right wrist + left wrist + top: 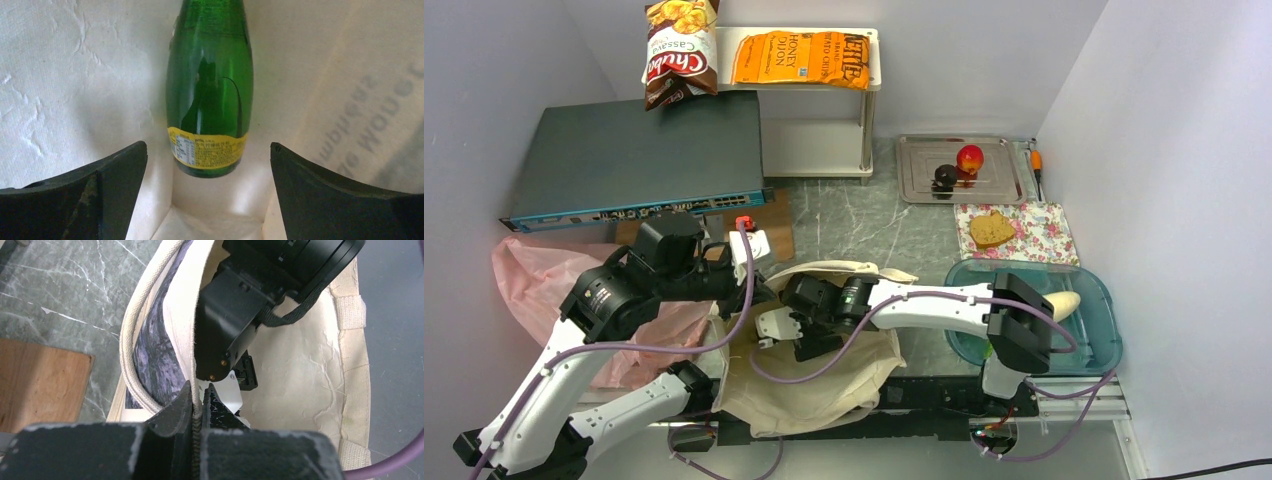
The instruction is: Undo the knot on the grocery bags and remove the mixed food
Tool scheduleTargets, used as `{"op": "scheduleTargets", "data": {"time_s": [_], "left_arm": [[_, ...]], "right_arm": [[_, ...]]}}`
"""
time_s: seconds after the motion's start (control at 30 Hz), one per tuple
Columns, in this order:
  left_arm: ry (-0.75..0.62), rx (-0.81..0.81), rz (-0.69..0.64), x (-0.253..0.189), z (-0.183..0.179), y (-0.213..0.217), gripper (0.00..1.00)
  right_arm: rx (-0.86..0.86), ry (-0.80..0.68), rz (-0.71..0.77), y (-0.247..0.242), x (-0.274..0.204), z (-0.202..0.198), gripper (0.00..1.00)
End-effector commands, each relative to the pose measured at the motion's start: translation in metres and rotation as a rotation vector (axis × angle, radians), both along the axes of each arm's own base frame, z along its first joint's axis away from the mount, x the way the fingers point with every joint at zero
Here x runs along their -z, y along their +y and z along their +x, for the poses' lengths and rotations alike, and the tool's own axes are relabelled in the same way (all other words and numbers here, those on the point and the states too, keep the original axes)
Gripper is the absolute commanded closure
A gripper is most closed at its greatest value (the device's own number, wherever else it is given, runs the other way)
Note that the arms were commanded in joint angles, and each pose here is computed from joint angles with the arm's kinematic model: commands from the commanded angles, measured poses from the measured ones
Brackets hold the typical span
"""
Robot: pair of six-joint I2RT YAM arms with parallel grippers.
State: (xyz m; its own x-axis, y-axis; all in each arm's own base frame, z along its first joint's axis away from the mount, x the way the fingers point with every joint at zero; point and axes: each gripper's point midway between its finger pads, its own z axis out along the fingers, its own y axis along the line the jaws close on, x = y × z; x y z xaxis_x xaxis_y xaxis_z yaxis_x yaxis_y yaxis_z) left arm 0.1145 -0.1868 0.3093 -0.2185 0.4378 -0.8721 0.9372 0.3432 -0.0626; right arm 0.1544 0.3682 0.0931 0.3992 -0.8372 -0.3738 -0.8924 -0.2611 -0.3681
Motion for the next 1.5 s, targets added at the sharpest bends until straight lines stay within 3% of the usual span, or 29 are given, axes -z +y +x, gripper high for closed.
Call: {"op": "scheduleTargets", "data": {"time_s": [0.0, 0.37, 0.53, 0.6, 0.67, 0.8, 1.13, 1.47], "left_arm": [[-0.095, 0.063, -0.118, -0.036, -0.003, -0.012, 1.0], [-0.102, 0.047, -0.108, -0.037, 0.003, -0.013, 1.0], [-0.097, 0.033, -0.096, -0.032, 0.007, -0.013, 1.0], [-0.094, 0.027, -0.09, -0.029, 0.009, -0.013, 1.0], [-0.089, 0.022, -0.082, -0.025, 0.01, -0.013, 1.0], [-0.089, -0.016, -0.061, -0.019, 0.016, -0.009, 1.0], [-0.053, -0.035, -0.078, -0.019, 0.022, -0.011, 1.0], [-0.034, -0.094, -0.078, -0.013, 0.036, -0.012, 1.0]], "right_arm": [[0.008, 0.006, 0.022, 0.017, 0.003, 0.004, 0.06], [0.065, 0.093, -0.179, -0.012, 0.076, 0.015, 0.12], [0.07, 0.22, -0.257, -0.022, 0.093, 0.011, 0.24], [0.063, 0.257, -0.285, -0.023, 0.095, 0.008, 0.33], [0.06, 0.294, -0.311, -0.024, 0.096, 0.004, 0.48], [0.07, 0.288, -0.255, -0.017, 0.073, 0.006, 0.99], [0.019, 0.076, 0.282, 0.002, -0.034, 0.012, 1.0], [-0.04, -0.085, 0.43, -0.011, -0.095, 0.009, 1.0]]}}
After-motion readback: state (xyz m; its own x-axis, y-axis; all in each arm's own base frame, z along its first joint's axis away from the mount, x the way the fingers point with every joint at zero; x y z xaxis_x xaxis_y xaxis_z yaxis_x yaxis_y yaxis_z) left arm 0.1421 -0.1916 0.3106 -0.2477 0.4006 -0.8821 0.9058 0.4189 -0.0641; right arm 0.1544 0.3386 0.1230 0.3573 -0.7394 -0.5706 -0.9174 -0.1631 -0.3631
